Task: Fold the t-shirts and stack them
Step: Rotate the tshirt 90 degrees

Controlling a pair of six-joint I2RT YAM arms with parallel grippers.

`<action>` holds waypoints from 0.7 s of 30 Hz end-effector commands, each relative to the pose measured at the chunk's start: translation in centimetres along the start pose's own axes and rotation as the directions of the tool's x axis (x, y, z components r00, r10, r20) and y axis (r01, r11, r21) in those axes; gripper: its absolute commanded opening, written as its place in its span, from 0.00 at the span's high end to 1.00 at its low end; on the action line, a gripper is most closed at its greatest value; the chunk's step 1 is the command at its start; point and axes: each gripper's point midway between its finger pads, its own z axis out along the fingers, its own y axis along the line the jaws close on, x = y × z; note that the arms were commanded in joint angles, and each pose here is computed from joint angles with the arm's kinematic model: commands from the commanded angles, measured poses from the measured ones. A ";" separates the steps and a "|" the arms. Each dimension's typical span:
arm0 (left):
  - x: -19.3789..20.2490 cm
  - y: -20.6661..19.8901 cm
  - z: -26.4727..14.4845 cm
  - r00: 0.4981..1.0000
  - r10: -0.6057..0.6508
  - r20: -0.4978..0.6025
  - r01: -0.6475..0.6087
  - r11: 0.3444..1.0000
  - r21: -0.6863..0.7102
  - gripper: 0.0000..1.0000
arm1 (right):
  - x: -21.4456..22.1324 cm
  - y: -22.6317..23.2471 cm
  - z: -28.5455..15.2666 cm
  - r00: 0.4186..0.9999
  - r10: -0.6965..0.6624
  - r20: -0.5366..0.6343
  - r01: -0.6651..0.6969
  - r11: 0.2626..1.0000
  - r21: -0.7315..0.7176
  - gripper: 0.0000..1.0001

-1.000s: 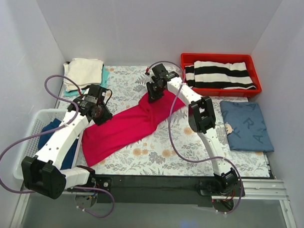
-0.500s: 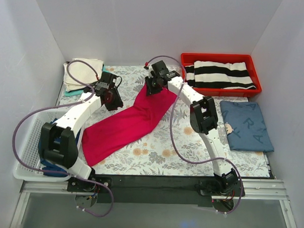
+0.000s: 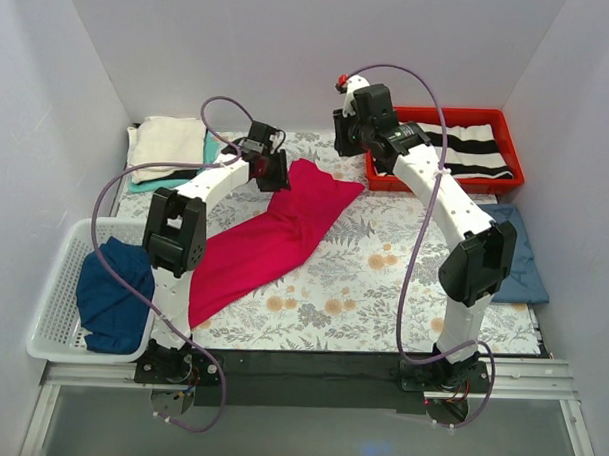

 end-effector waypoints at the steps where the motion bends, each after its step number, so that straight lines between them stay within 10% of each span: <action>1: -1.4 -3.5 0.4 0.994 0.098 0.047 -0.101 0.992 0.077 0.66 | 4.6 -2.4 -1.2 0.990 0.008 -0.140 0.004 0.996 0.087 0.69; 9: -1.0 -8.1 4.4 0.975 0.214 0.056 -0.219 0.968 0.125 0.64 | 9.1 -3.1 -4.9 0.973 0.079 -0.219 -0.062 0.995 0.082 0.69; 21: 3.7 -2.8 11.2 0.987 0.160 -0.024 -0.162 0.970 -0.179 0.65 | 12.8 -2.2 -6.1 0.952 0.109 -0.285 -0.102 0.994 0.043 0.72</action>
